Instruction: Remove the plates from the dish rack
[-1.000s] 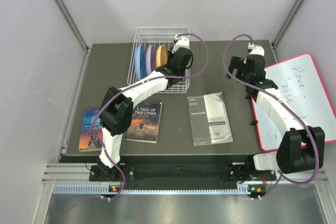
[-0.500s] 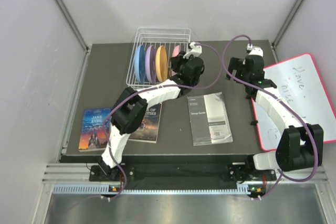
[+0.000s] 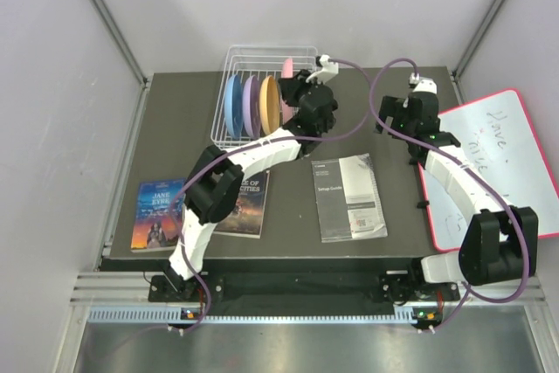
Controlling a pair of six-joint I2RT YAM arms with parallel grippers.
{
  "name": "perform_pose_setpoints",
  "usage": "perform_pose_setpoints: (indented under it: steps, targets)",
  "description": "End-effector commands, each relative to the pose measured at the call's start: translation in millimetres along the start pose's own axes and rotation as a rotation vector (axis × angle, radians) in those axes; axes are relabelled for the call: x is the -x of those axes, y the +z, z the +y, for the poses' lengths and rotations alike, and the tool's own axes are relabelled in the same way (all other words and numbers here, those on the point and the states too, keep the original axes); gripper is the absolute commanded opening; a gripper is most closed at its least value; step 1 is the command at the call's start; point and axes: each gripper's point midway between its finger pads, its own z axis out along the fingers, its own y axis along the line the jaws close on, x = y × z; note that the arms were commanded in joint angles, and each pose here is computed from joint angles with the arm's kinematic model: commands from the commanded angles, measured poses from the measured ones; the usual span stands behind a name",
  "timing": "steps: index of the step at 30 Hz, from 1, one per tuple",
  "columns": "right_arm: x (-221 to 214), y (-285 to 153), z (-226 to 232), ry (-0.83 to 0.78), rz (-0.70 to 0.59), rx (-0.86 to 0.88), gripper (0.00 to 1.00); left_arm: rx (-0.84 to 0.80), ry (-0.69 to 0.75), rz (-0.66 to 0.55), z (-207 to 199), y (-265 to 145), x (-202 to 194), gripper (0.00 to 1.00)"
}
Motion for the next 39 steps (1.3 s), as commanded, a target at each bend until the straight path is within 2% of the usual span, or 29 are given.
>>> perform_pose_setpoints:
  steps: [1,3,4,6,8,9,11,12,13,14,16,17,18,21,29,33,37,38,39]
  targets:
    - [24.5,-8.9,20.8,0.021,-0.082,0.095,1.00,-0.027,-0.193,-0.033,55.2,-3.9,66.2,0.00]
    - [29.2,-12.9,25.8,0.024,-0.102,0.125,1.00,-0.100,-0.284,-0.046,57.3,-7.0,80.2,0.00]
    - [30.4,-14.8,30.9,0.029,-0.105,0.153,1.00,-0.136,-0.258,-0.028,56.4,-9.8,77.7,0.00]
    - [37.8,-19.2,37.2,0.042,-0.134,0.189,1.00,-0.187,-0.319,-0.028,60.2,-14.7,85.4,0.00]
    - [47.7,-25.1,48.0,0.053,-0.161,0.246,1.00,-0.291,-0.299,-0.015,52.5,-20.6,85.1,0.00]
    - [51.4,-27.4,53.0,0.059,-0.171,0.271,1.00,-0.346,-0.338,-0.004,45.8,-23.8,85.3,0.00]
    - [61.9,-36.3,66.9,0.076,-0.194,0.348,1.00,-0.516,-0.368,0.010,30.1,-35.8,84.9,0.00]
    - [71.6,-41.4,77.2,0.087,-0.225,0.410,1.00,-0.574,-0.443,0.034,26.4,-32.7,82.3,0.00]
    - [75.4,-43.7,82.1,0.123,-0.229,0.446,1.00,-0.648,-0.449,0.065,11.8,-37.1,66.1,0.00]
    - [76.7,-44.4,88.3,0.142,-0.228,0.488,1.00,-0.806,-0.547,0.038,3.5,-52.7,82.5,0.00]
    - [86.6,-52.0,105.0,0.183,-0.242,0.604,1.00,-0.894,-0.602,0.072,-6.1,-53.7,62.9,0.00]
    - [85.3,-49.0,109.5,0.196,-0.232,0.629,1.00,-0.972,-0.643,0.059,-5.7,-62.6,69.3,0.00]
    - [89.1,-52.3,117.7,0.196,-0.243,0.680,0.99,-0.996,-0.701,0.063,-4.2,-59.5,71.9,0.00]
    - [88.1,-45.7,126.9,0.238,-0.224,0.732,0.97,-1.072,-0.732,0.105,-16.5,-65.0,66.4,0.00]
    - [64.5,-13.7,124.2,0.267,-0.148,0.697,0.95,-1.168,-0.820,0.081,-18.2,-72.0,79.3,0.00]
    - [56.7,-3.3,119.0,0.271,-0.134,0.663,0.86,-1.187,-0.854,0.094,-16.4,-66.9,72.8,0.00]
    - [51.2,-1.9,112.8,0.269,-0.138,0.639,0.59,-1.170,-0.886,0.091,-7.8,-58.5,68.6,0.00]
    - [51.5,-3.1,111.2,0.268,-0.145,0.631,0.48,-1.154,-0.889,0.090,-4.6,-54.2,67.1,0.00]
    - [52.3,-1.4,105.3,0.268,-0.157,0.604,0.47,-1.139,-0.885,0.097,-4.1,-51.4,61.9,0.00]
